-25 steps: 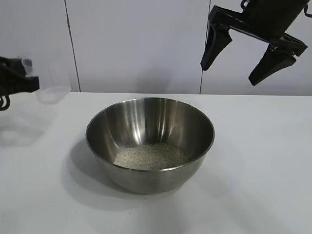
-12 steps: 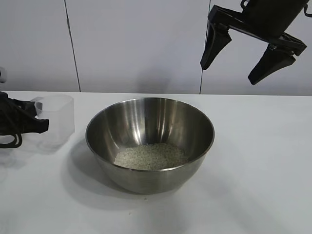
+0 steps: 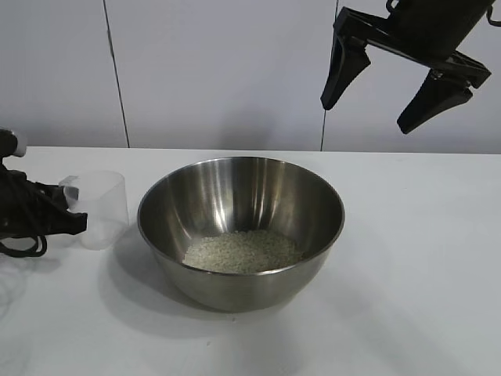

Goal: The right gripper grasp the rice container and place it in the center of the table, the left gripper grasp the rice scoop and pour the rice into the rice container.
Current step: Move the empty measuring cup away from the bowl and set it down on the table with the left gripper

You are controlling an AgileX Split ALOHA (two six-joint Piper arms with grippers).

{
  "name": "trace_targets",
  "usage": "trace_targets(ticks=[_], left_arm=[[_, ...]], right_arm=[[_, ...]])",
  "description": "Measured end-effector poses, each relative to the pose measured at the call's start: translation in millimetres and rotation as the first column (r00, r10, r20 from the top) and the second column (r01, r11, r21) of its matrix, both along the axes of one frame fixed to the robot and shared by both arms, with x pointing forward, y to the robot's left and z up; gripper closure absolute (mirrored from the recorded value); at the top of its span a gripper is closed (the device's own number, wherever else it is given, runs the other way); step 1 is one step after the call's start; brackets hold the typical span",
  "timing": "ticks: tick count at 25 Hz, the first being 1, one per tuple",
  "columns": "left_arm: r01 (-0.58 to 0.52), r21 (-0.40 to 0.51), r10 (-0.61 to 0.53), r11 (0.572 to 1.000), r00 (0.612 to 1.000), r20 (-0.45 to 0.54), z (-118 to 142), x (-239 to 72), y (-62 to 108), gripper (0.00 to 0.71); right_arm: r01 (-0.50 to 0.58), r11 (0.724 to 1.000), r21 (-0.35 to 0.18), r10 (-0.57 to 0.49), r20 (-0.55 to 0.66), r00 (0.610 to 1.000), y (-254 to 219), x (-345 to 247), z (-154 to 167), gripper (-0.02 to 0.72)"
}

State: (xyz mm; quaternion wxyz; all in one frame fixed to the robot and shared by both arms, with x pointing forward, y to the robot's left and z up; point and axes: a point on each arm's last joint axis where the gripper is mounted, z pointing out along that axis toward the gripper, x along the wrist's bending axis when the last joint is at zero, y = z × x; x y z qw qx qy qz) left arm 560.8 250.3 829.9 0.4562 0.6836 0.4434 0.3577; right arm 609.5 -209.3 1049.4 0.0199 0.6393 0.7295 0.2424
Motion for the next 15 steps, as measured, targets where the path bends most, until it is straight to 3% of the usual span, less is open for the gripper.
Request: trace_targets(ticks=[5,7,15], left_arm=[[0.0,-0.001,0.0,1.0,1.0,0.0,-0.2,0.0,0.0,0.303],[-0.001,-0.002,0.001,1.0,1.0,-0.002,-0.5,-1.0,0.1,0.227],[0.005,0.026,-0.003,1.0,0.998,-0.066,-0.9,-32.3,3.4,0.157]], right_arm=[[0.0,1.0,0.0,0.0,0.0,1.0,0.0,0.0,0.0,0.009],[0.0,1.0,0.0,0.0,0.0,1.0,0.0,0.0,0.0,0.009],[0.0,1.0,0.0,0.0,-0.001,1.0,0.0,-0.1,0.0,0.009]])
